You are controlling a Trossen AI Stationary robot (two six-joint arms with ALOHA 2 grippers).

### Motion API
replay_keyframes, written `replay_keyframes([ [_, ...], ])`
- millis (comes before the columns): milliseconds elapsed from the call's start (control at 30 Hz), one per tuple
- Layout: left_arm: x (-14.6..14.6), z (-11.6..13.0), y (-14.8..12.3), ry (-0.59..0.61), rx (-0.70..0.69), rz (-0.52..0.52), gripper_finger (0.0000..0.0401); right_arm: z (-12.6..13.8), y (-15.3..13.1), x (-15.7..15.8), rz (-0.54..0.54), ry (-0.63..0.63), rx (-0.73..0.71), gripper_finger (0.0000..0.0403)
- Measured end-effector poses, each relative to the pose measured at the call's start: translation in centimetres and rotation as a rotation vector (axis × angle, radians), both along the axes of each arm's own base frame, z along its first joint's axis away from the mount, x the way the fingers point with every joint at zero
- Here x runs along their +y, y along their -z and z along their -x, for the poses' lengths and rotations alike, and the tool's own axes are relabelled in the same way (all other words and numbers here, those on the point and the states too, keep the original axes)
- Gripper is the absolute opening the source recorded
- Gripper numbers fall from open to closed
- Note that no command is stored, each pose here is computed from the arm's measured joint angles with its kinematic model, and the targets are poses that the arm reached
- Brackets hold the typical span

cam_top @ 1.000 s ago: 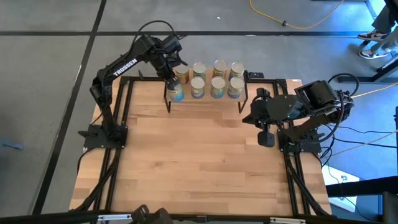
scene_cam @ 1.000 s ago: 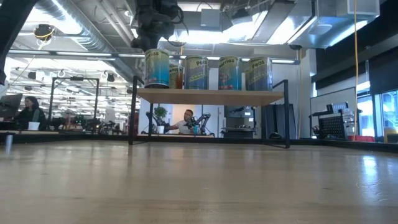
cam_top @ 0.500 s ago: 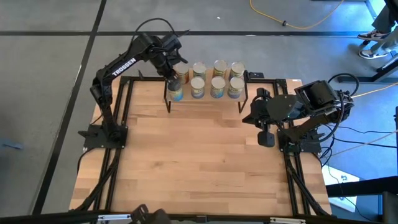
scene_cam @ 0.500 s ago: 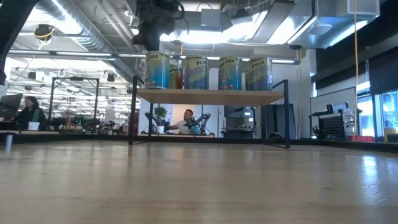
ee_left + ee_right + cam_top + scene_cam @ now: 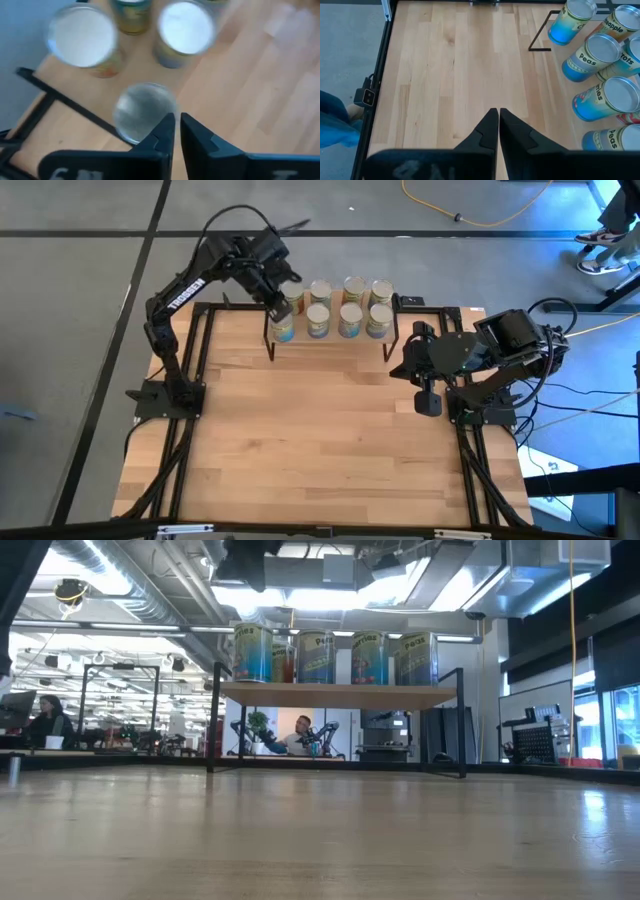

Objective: Pick and place cans onto a shelf
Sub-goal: Put the canned cherries on the shelf

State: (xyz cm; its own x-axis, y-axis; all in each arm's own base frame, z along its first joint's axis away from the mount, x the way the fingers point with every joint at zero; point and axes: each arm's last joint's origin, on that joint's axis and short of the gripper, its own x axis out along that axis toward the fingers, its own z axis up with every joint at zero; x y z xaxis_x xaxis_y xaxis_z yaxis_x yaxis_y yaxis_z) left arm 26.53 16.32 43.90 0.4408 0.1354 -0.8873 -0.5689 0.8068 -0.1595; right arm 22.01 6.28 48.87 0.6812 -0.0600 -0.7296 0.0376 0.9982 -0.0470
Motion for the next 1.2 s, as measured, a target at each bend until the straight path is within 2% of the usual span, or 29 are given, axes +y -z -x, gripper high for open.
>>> replay_keyframes([
  [100,-1.5,-0.9,0.0,0.03,0.014,-0.021,0.0005,0.0,0.0,0.0,0.0,0.0,0.0,0.0019],
  [300,-4.2,-2.3,0.9,0.027,0.074,-0.052,0.0001,0.0,0.0,0.0,0.002,-0.001,0.005,0.0019],
  [433,-6.4,-1.9,1.8,0.035,0.111,-0.017,0.0001,0.1,0.1,0.0,0.007,-0.001,0.017,0.0019],
  [567,-7.3,-0.2,4.0,-0.001,0.213,0.0,0.0,0.2,0.2,-0.1,0.011,-0.002,0.031,0.0019],
  [700,-6.8,1.9,4.6,-0.073,0.256,-0.028,0.0,0.3,0.2,-0.1,0.012,-0.002,0.034,0.0019],
  [867,-4.6,3.1,5.1,-0.05,0.307,-0.077,0.0,0.3,0.2,-0.1,-0.01,0.023,0.031,0.0019],
  [1000,-2.6,3.2,5.9,-0.024,0.356,-0.086,0.0,0.2,0.2,-0.1,-0.034,0.066,0.025,0.0019],
  [1200,-1.0,3.2,6.5,0.008,0.383,-0.084,0.0,0.3,0.2,-0.5,0.044,0.201,-0.008,0.0019],
])
